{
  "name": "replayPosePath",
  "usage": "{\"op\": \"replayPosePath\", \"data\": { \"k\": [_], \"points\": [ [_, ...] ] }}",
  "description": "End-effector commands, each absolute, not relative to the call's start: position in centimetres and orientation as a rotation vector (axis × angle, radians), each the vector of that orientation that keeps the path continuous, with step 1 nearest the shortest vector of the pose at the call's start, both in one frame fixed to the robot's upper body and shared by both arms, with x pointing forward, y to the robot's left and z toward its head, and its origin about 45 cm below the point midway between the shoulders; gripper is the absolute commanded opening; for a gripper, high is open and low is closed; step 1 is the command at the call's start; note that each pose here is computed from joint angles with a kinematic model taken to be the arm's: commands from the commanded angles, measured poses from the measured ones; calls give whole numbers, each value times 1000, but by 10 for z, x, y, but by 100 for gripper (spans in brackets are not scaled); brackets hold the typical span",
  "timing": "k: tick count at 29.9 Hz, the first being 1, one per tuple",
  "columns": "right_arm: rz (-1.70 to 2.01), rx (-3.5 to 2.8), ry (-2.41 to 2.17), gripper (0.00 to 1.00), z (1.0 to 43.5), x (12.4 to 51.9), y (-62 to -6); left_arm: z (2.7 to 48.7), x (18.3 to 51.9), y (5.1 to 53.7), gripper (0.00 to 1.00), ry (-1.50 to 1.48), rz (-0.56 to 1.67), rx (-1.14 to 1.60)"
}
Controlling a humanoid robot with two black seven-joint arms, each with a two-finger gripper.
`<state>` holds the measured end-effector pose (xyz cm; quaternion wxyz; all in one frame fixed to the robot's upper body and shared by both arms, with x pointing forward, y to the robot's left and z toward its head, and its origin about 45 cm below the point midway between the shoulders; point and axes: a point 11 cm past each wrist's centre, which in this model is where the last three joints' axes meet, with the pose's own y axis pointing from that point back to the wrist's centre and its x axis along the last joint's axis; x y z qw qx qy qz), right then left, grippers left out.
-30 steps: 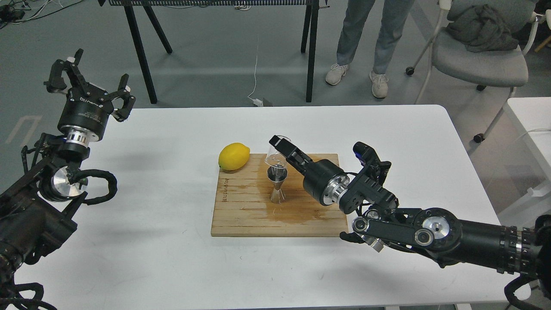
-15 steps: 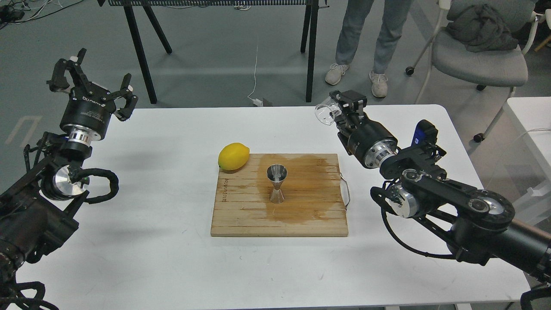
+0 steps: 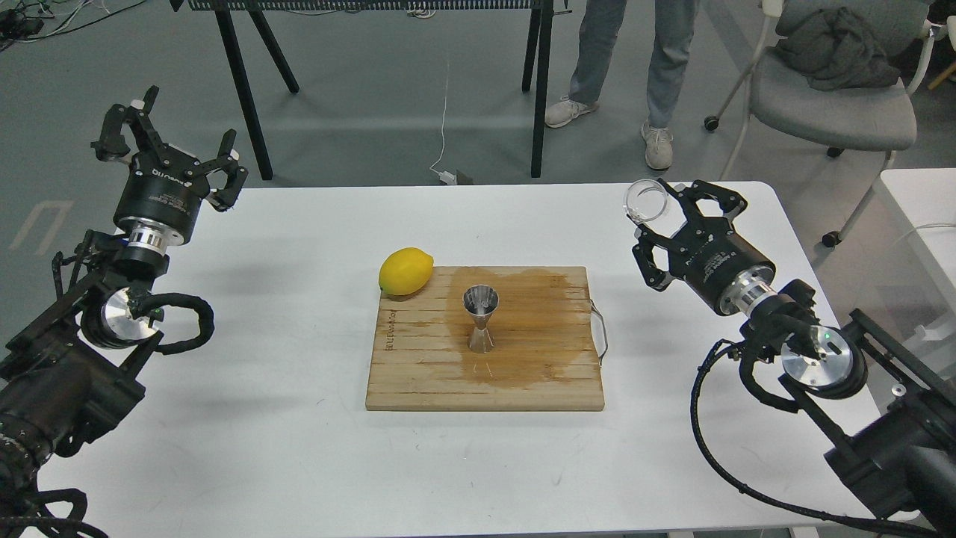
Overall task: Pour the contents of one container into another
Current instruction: 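Raise the glass cup upright and carry it back beside the board, then set the glass cup down on the table with the right gripper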
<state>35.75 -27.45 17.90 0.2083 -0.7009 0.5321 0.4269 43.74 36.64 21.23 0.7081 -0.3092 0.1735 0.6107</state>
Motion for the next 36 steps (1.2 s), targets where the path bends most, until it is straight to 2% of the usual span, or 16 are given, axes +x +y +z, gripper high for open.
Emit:
{"op": "replayPosePath", "data": {
  "k": [1, 14, 25, 36],
  "points": [
    [1266, -1714, 1456, 35, 153, 341, -304, 211, 437, 365, 100, 388, 1354, -685],
    [1450, -1255, 1546, 34, 58, 300, -327, 214, 439, 364, 100, 381, 1349, -681],
    [1498, -1172, 1608, 34, 34, 291, -342, 211, 437, 364, 100, 386, 1352, -678],
    [1516, -1147, 1610, 37, 27, 294, -337, 213, 440, 357, 100, 391, 1339, -690]
  ]
}}
